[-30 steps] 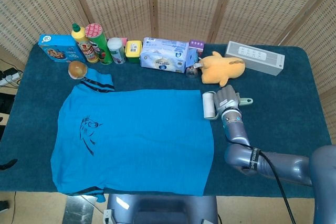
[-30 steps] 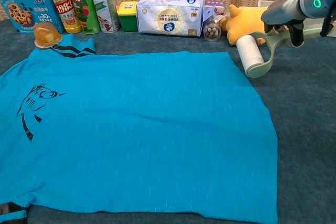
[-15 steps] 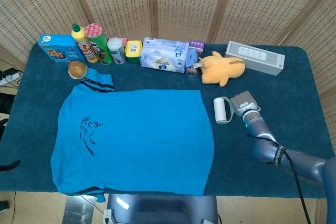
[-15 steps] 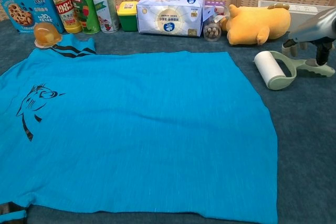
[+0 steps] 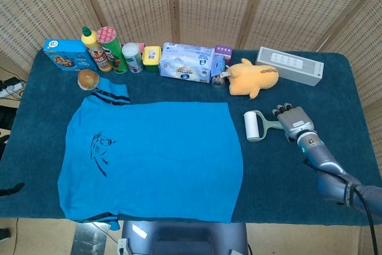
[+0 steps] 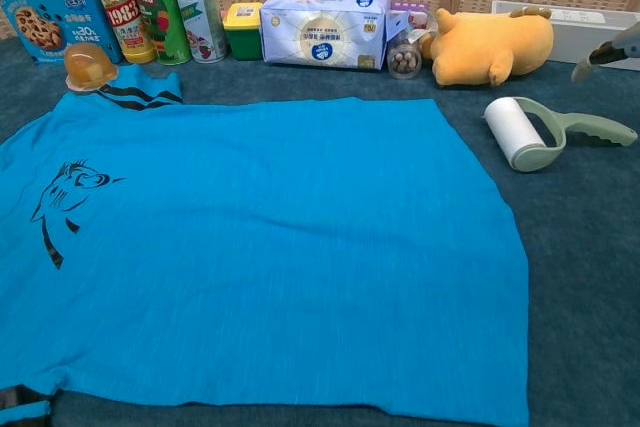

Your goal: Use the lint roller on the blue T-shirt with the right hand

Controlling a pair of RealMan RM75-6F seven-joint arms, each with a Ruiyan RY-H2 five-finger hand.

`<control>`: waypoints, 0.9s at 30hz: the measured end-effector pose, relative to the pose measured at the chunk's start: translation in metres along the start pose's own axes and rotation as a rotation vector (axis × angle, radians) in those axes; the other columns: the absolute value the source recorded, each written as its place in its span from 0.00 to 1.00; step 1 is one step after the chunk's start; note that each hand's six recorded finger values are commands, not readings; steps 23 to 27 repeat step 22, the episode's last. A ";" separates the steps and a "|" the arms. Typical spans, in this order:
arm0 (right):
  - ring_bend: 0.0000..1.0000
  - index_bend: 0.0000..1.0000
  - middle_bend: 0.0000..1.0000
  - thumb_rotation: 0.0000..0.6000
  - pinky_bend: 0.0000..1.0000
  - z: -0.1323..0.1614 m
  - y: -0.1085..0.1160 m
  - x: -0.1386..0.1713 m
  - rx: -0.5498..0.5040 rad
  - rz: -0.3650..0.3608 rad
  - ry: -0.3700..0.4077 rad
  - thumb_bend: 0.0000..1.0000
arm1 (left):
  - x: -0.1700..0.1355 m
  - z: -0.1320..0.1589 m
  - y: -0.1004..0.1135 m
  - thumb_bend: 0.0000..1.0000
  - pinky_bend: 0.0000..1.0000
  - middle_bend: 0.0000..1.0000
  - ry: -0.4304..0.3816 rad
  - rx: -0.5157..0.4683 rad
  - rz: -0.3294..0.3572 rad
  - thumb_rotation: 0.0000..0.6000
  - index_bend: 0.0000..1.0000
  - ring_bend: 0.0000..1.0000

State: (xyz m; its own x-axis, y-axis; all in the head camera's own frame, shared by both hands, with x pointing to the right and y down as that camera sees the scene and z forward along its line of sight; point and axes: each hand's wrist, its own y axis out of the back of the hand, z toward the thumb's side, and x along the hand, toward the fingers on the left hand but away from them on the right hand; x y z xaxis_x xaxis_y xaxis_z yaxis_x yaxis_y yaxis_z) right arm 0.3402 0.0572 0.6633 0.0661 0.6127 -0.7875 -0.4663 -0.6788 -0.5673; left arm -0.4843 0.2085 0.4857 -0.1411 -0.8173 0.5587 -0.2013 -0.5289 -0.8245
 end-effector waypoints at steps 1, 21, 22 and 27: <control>0.05 0.05 0.01 1.00 0.31 -0.003 -0.001 0.006 -0.013 -0.023 -0.002 0.00 | -0.001 0.001 0.000 0.11 0.12 0.00 -0.008 0.001 0.004 1.00 0.00 0.00; 0.00 0.00 0.00 1.00 0.16 -0.027 -0.071 0.188 -0.410 -0.460 0.037 0.00 | -0.049 -0.005 0.005 0.11 0.12 0.00 -0.073 0.011 0.094 1.00 0.00 0.00; 0.00 0.00 0.00 1.00 0.16 -0.026 -0.074 0.192 -0.423 -0.455 0.034 0.00 | -0.049 -0.005 0.005 0.11 0.12 0.00 -0.074 0.011 0.095 1.00 0.00 0.00; 0.00 0.00 0.00 1.00 0.16 -0.026 -0.074 0.192 -0.423 -0.455 0.034 0.00 | -0.049 -0.005 0.005 0.11 0.12 0.00 -0.074 0.011 0.095 1.00 0.00 0.00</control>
